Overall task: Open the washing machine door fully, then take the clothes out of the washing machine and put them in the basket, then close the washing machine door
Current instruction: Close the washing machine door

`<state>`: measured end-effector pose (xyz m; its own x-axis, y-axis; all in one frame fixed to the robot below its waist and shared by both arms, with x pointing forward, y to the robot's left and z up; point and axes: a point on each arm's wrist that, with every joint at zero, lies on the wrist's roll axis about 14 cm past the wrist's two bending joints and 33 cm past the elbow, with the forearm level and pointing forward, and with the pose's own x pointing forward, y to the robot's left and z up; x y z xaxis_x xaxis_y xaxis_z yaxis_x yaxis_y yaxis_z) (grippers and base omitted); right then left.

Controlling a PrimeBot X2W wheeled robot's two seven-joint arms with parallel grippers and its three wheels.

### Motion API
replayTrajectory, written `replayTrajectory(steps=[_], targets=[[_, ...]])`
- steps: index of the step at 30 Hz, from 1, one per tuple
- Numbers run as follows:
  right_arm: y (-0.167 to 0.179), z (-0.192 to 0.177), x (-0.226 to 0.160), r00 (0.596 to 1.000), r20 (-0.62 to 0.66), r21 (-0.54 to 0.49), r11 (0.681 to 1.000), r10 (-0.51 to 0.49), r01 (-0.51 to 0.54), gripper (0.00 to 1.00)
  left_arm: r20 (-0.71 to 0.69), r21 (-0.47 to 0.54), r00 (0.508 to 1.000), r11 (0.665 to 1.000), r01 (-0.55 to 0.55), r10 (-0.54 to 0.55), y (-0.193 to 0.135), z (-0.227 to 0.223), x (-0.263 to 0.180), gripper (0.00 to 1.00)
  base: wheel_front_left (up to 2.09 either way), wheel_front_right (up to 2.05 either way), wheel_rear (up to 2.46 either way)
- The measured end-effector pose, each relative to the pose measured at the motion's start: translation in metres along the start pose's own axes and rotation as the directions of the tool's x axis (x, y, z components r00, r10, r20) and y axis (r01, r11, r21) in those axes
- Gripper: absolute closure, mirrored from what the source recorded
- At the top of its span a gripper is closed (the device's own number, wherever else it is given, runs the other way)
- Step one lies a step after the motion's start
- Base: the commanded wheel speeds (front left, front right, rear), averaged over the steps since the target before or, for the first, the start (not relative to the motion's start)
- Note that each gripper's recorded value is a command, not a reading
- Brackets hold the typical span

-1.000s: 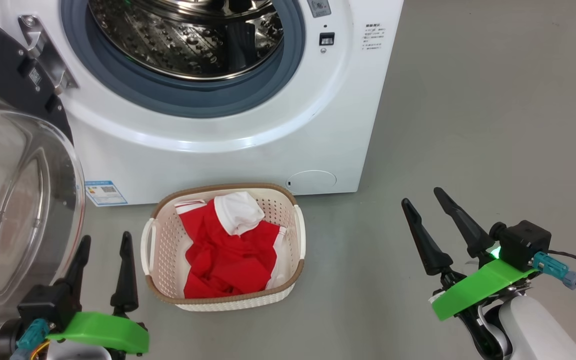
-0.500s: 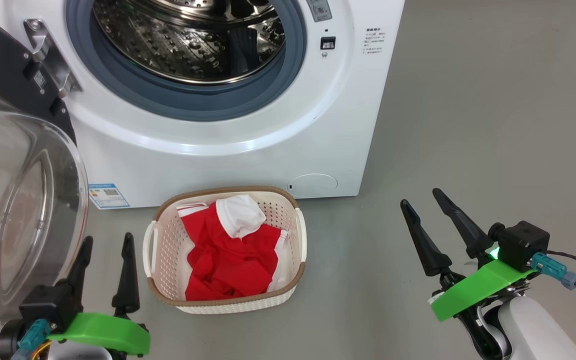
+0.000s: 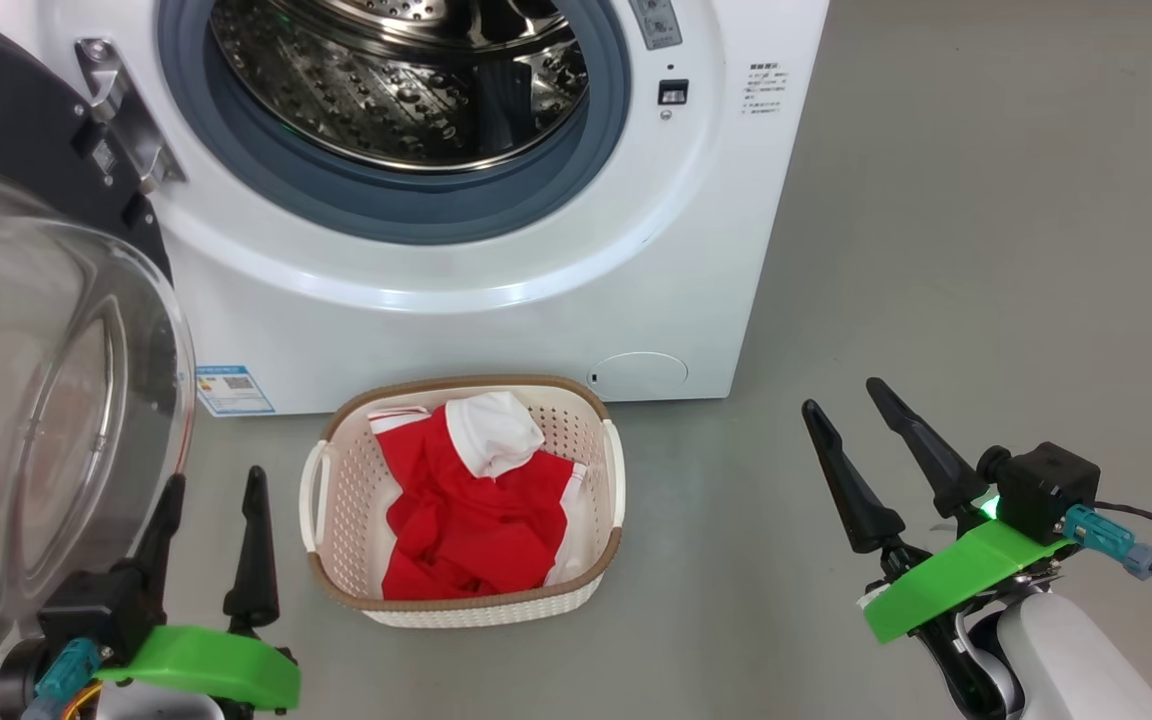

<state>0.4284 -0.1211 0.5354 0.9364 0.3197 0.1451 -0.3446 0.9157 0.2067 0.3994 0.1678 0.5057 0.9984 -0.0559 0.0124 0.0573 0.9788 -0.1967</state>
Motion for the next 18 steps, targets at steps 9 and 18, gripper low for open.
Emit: replayTrajectory(steps=[9,18], targets=[[0.007,-0.001,0.005,1.000,0.000,0.005,1.000,0.022,-0.022,0.00,0.006,-0.004,1.000,1.000,-0.023,0.023,0.007,0.003,-0.005,0.00,0.00,0.00,0.00],[0.024,-0.003,0.014,0.997,-0.003,0.011,0.997,0.072,-0.072,0.00,0.026,0.001,0.997,0.997,-0.072,0.071,0.022,0.010,-0.018,0.00,0.00,0.00,0.00]])
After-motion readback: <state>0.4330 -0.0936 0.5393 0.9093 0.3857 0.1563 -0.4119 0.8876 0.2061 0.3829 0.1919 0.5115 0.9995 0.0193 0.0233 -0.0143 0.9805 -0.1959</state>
